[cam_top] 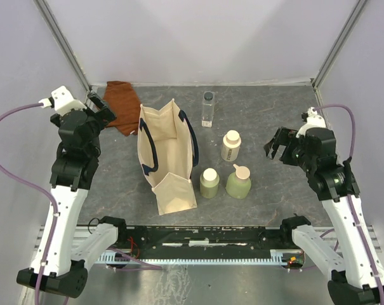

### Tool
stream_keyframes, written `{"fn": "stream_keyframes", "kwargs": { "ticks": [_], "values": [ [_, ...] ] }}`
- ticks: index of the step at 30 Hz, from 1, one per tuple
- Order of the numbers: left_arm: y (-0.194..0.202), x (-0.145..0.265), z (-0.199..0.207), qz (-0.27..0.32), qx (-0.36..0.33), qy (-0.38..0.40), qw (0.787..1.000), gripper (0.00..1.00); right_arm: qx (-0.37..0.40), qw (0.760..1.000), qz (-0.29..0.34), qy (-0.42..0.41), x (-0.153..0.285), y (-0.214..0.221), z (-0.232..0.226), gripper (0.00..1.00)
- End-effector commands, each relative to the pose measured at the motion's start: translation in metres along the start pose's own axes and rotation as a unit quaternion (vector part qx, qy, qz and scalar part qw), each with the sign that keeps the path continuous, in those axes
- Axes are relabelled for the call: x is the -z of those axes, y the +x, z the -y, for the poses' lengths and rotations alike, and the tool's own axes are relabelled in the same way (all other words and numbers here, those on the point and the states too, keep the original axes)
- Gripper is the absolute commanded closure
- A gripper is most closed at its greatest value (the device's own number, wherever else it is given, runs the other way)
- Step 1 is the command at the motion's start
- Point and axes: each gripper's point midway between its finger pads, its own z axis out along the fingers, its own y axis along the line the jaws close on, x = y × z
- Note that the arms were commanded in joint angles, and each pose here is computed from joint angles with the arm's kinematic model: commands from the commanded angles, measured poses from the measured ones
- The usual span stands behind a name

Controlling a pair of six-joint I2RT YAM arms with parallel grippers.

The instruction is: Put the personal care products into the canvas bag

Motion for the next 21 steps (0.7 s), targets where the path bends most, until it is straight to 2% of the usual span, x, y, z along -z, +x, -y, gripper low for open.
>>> {"fn": "stream_keyframes", "kwargs": {
  "ticks": [1,5,11,17,21],
  "values": [
    [-0.004,0.0,0.031,-0.009,-0.003,0.076,0.997,0.0,0.012,0.998,-0.009,-0.057,-0.01,-0.007,-0.024,0.0],
    [0.022,0.002,0.049,-0.08,-0.041,0.126,0.988,0.0,0.013,0.998,-0.051,-0.046,-0.017,-0.006,-0.026,0.0],
    [0.07,0.004,0.063,-0.19,-0.062,0.164,0.966,0.0,0.026,0.997,-0.066,-0.025,-0.035,-0.021,-0.04,0.0],
    [0.092,0.011,0.05,-0.227,-0.071,0.145,0.96,0.0,0.074,0.993,-0.087,-0.006,-0.065,-0.022,-0.067,0.0],
    [0.101,0.021,0.056,-0.251,-0.064,0.172,0.95,0.03,0.098,0.99,-0.102,0.009,-0.086,-0.017,-0.078,0.0]
  ]
}}
